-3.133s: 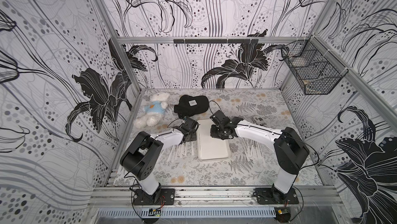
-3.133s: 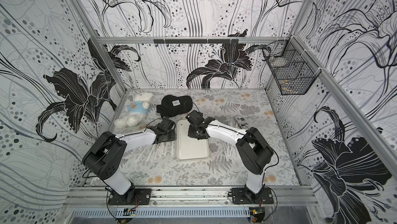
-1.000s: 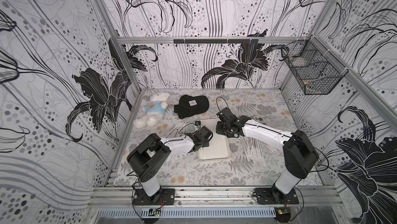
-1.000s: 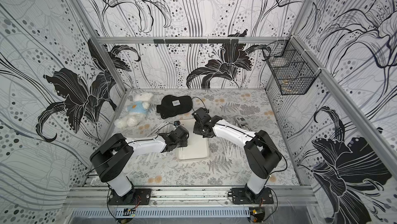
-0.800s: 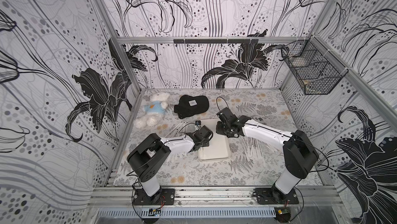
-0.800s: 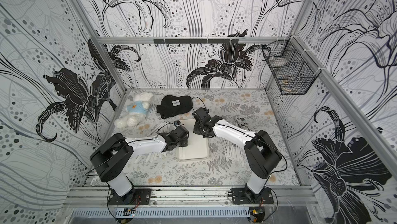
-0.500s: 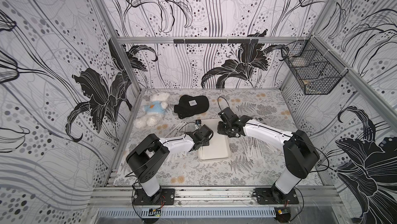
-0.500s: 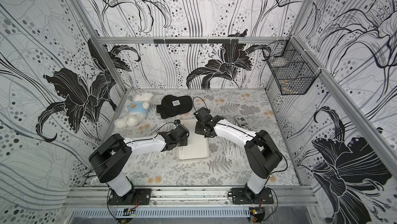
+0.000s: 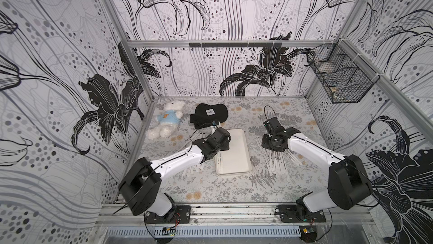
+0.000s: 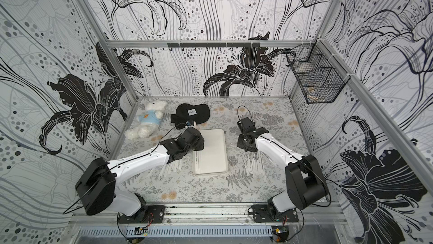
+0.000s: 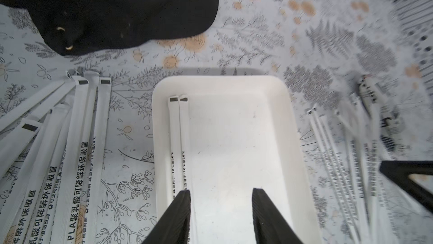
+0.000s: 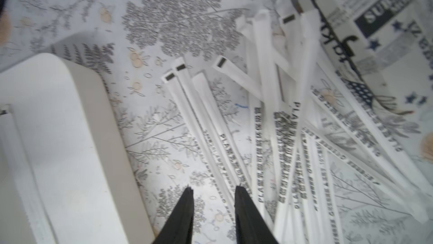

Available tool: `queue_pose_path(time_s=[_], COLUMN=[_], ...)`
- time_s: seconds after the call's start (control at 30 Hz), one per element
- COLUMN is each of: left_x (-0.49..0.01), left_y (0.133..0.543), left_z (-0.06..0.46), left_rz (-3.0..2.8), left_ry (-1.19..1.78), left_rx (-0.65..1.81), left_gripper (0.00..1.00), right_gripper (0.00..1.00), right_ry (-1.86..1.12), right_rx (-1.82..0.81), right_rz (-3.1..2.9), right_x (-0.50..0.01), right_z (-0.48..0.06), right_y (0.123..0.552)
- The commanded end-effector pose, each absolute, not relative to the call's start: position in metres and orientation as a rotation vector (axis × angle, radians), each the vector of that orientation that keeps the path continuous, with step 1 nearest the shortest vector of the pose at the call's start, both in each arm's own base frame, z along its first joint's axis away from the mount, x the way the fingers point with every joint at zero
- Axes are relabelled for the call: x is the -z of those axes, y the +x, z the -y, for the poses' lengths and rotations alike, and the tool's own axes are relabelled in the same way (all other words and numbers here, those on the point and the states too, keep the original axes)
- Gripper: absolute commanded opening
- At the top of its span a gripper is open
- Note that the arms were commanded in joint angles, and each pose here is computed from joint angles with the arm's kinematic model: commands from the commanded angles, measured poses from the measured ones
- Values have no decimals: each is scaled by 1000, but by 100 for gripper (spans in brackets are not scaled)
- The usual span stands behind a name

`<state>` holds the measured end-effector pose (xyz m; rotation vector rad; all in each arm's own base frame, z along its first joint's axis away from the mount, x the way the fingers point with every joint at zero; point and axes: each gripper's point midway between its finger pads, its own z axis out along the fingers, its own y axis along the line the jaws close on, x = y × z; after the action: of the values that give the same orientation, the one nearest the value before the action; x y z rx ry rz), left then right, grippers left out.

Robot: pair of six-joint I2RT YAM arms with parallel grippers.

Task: Put the straws into the storage box
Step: Pick up the straw from the center of the board.

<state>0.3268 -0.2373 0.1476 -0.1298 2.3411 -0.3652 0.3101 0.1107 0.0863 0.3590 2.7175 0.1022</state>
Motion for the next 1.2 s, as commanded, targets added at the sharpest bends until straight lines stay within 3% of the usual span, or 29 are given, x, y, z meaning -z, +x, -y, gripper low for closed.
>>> queue_pose_path(time_s=[0.0, 0.37, 1.17], left_x=[-169, -153, -138], left_y=[331, 326, 327], left_z=[217, 191, 201], left_rz=[-2263, -2239, -2267], left_ry=[-115, -168, -154], left_rx=[269, 352, 385], left_gripper=[58, 61, 60], right_gripper=[34, 32, 15], right_ry=[368, 401, 362], right_rx=[21, 97, 134], right_rz=[-2757, -2838, -2870], right_x=[-78, -44, -28], right_z=[-81, -71, -67], right_y=[293, 273, 266])
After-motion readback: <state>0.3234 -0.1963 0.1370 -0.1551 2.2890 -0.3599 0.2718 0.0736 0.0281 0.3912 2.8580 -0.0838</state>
